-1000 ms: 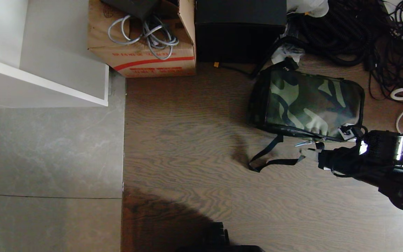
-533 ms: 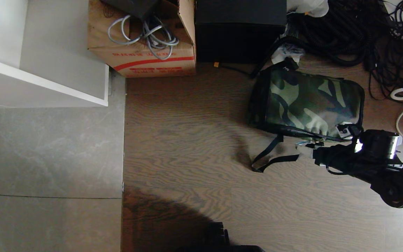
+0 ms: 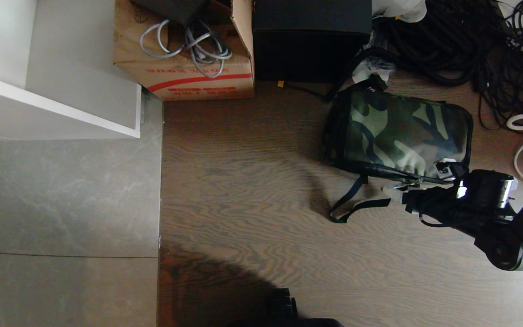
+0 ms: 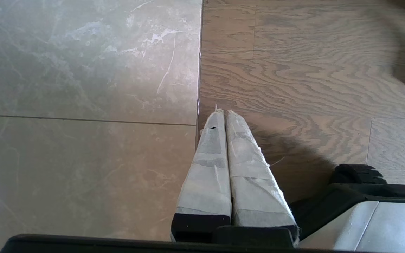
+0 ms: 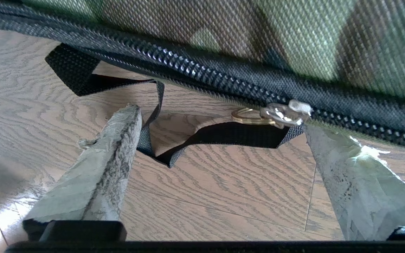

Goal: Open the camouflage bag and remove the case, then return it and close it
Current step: Open the top of the storage box

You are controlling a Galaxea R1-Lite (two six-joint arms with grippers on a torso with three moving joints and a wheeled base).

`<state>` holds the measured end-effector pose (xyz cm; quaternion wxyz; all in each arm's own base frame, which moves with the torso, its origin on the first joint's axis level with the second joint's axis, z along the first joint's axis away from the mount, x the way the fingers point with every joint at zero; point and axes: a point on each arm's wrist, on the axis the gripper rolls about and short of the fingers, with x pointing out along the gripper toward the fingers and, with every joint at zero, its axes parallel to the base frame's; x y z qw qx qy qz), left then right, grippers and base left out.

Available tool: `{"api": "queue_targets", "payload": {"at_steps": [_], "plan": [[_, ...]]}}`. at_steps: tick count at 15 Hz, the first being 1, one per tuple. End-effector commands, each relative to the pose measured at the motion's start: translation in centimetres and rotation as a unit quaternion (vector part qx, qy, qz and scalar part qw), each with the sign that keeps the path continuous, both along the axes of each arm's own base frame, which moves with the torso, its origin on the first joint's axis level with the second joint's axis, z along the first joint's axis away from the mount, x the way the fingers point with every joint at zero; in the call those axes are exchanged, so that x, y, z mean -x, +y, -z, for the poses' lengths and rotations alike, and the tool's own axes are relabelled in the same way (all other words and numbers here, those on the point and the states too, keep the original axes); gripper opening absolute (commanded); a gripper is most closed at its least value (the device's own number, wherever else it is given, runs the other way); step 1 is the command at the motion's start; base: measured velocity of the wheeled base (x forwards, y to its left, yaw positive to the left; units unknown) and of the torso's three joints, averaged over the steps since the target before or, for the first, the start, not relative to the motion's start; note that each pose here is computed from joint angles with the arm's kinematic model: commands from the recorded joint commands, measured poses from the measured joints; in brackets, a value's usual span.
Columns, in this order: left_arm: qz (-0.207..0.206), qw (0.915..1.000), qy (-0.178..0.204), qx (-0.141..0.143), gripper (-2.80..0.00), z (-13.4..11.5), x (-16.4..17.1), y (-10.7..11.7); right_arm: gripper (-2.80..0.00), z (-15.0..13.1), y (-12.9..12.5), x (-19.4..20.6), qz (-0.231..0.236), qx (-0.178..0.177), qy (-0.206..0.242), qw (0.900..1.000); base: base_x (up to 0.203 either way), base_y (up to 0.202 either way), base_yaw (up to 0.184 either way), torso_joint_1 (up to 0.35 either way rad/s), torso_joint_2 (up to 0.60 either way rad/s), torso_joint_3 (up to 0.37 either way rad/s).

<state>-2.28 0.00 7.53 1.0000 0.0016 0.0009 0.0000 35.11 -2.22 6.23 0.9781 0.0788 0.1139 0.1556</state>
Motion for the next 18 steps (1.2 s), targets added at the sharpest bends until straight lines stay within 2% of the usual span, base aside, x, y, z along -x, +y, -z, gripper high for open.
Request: {"api": "queue_targets", "payload": {"at_steps": [1, 4, 6, 7, 18], "plan": [[0.000, 1.0000, 0.000, 0.000, -2.80, 0.0, 0.0, 0.0, 0.00, 0.2, 0.0, -0.1, -0.001, 0.001, -0.011, 1.000, 0.000, 0.000, 0.000, 0.000, 0.00, 0.000], [0.000, 1.0000, 0.000, 0.000, -2.80, 0.0, 0.0, 0.0, 0.00, 1.1, 0.0, 0.0, -0.002, 0.004, -0.058, 0.998, 0.000, 0.000, 0.000, 0.000, 0.00, 0.000], [0.000, 1.0000, -0.001, 0.000, -2.80, 0.0, 0.0, 0.0, 0.00, 1.2, 0.0, 0.1, -0.001, 0.007, -0.060, 0.998, 0.000, 0.000, 0.000, 0.000, 0.00, 0.000], [0.000, 1.0000, 0.000, 0.000, -2.80, 0.0, 0.0, 0.0, -2.80, 1.2, 0.0, 0.1, -0.001, 0.008, -0.058, 0.998, 0.000, 0.000, 0.000, 0.000, 0.00, 0.000], [0.000, 1.0000, 0.000, 0.000, -2.80, 0.0, 0.0, 0.0, -2.80, 1.7, 0.0, 0.0, -0.002, 0.011, -0.054, 0.998, 0.000, 0.000, 0.000, 0.000, 0.00, 0.000]]}}
